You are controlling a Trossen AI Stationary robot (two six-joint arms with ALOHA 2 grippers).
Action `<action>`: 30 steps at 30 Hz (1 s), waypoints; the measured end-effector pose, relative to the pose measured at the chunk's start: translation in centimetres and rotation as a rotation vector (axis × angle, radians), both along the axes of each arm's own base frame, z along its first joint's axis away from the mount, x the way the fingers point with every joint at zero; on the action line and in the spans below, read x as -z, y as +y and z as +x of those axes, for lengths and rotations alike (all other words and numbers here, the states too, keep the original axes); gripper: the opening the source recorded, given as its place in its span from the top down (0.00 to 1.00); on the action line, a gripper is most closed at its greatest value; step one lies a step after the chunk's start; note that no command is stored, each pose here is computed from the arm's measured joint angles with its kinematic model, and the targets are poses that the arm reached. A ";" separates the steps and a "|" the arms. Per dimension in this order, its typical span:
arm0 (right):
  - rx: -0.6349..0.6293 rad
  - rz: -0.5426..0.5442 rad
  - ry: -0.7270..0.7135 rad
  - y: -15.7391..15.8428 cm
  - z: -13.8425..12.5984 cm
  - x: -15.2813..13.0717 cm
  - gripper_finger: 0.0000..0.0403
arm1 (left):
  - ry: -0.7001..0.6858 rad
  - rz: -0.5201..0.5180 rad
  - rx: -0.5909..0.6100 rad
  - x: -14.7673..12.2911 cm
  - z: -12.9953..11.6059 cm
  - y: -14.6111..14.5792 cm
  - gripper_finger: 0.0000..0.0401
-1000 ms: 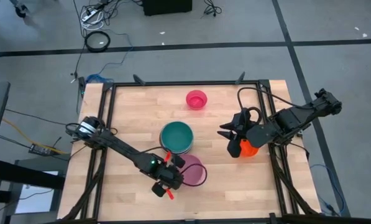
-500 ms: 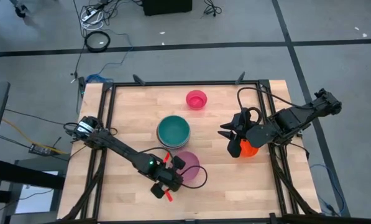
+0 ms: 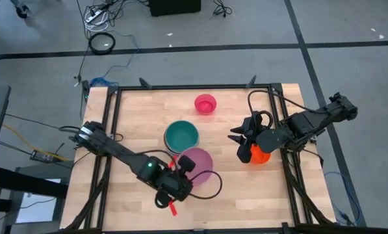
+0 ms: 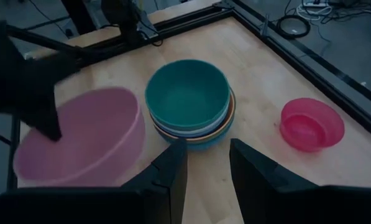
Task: Nest bowls inside each other
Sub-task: Stack the pink bowl on top of the green bowl
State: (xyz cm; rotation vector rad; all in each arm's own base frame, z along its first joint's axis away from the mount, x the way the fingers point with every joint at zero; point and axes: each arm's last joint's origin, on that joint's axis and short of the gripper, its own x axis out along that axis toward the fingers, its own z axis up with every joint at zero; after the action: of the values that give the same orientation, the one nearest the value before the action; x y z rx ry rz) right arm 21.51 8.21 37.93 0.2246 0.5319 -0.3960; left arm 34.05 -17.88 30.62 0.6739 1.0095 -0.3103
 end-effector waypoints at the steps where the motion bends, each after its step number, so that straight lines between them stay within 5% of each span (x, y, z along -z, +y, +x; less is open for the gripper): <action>1: -0.001 -0.002 0.000 0.0 0.0 0.0 0.73 | 0.005 0.017 -0.013 -0.4 0.0 0.3 0.99; 10: -0.002 -0.002 0.000 0.0 0.0 0.0 0.74 | 0.204 0.130 -0.172 -0.4 0.0 6.0 0.99; 17: -0.002 -0.002 0.001 0.0 0.0 0.0 0.74 | 0.205 0.135 -0.215 -1.4 0.3 9.7 0.99; 30: -0.011 0.003 0.007 0.1 0.0 0.0 0.74 | 0.247 -0.034 -0.258 -0.9 0.0 12.9 0.99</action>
State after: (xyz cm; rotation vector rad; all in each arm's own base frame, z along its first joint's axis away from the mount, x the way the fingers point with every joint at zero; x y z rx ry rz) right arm 21.48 8.26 37.89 0.2230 0.5408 -0.3853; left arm 34.01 -5.01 31.53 0.4745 1.3096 -0.1863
